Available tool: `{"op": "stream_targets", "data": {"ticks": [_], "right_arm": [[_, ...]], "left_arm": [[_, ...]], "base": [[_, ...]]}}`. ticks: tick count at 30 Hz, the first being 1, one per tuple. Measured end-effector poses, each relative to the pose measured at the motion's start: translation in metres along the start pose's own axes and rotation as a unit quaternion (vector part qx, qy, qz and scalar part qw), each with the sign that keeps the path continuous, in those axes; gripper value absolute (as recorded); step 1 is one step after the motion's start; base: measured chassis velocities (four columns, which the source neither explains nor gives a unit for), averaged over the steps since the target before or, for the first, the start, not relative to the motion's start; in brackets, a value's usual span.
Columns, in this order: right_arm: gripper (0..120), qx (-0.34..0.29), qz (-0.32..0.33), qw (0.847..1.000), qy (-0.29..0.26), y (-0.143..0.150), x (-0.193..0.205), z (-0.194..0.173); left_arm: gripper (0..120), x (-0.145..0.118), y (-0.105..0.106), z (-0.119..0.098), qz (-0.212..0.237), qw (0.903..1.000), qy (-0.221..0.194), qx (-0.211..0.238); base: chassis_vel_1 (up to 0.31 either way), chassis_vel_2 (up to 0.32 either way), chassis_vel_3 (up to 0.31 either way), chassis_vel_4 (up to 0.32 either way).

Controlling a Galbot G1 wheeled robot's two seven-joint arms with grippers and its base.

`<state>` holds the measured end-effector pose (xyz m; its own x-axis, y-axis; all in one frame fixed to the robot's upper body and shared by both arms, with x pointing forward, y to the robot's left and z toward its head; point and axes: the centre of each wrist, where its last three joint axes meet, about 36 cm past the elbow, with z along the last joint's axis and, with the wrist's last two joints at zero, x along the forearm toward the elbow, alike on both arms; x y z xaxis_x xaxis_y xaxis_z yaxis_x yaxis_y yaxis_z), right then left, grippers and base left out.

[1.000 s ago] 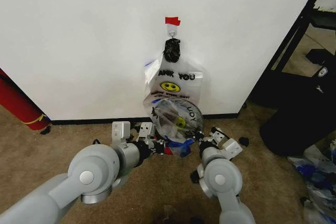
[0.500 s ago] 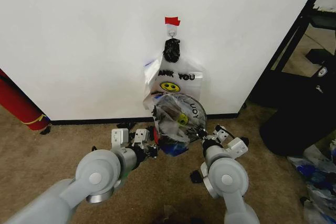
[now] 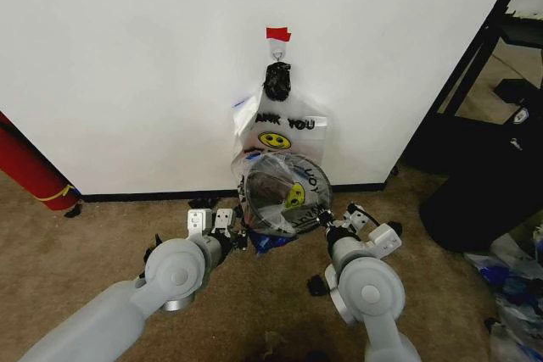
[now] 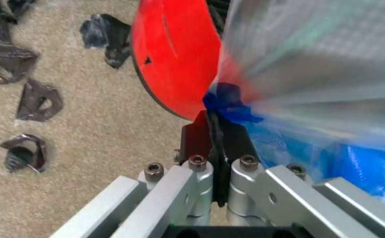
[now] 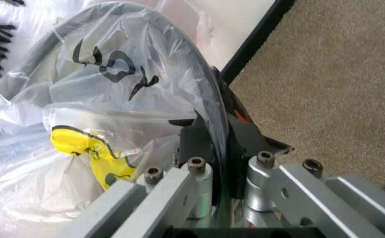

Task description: Pick up the garbage bag from the wall and place it over the trash bin.

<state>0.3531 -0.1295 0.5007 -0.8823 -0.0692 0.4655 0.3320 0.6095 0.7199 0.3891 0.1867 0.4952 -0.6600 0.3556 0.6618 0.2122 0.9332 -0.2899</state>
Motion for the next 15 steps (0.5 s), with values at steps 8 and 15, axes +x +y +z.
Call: {"op": "stream_targets", "data": {"ticks": [8,15], "right_arm": [[0,0.001,0.006,1.000,-0.003,-0.002,-0.007,0.000],[0,0.000,0.013,1.000,-0.011,-0.006,-0.009,-0.003]], "left_arm": [[23,0.035,-0.004,-0.002,0.009,0.9995,-0.015,-0.027],[47,0.075,-0.010,-0.008,0.012,0.9974,-0.041,-0.059]], "base": [[0.000,0.000,0.000,0.000],[0.000,0.000,0.000,0.000]]}}
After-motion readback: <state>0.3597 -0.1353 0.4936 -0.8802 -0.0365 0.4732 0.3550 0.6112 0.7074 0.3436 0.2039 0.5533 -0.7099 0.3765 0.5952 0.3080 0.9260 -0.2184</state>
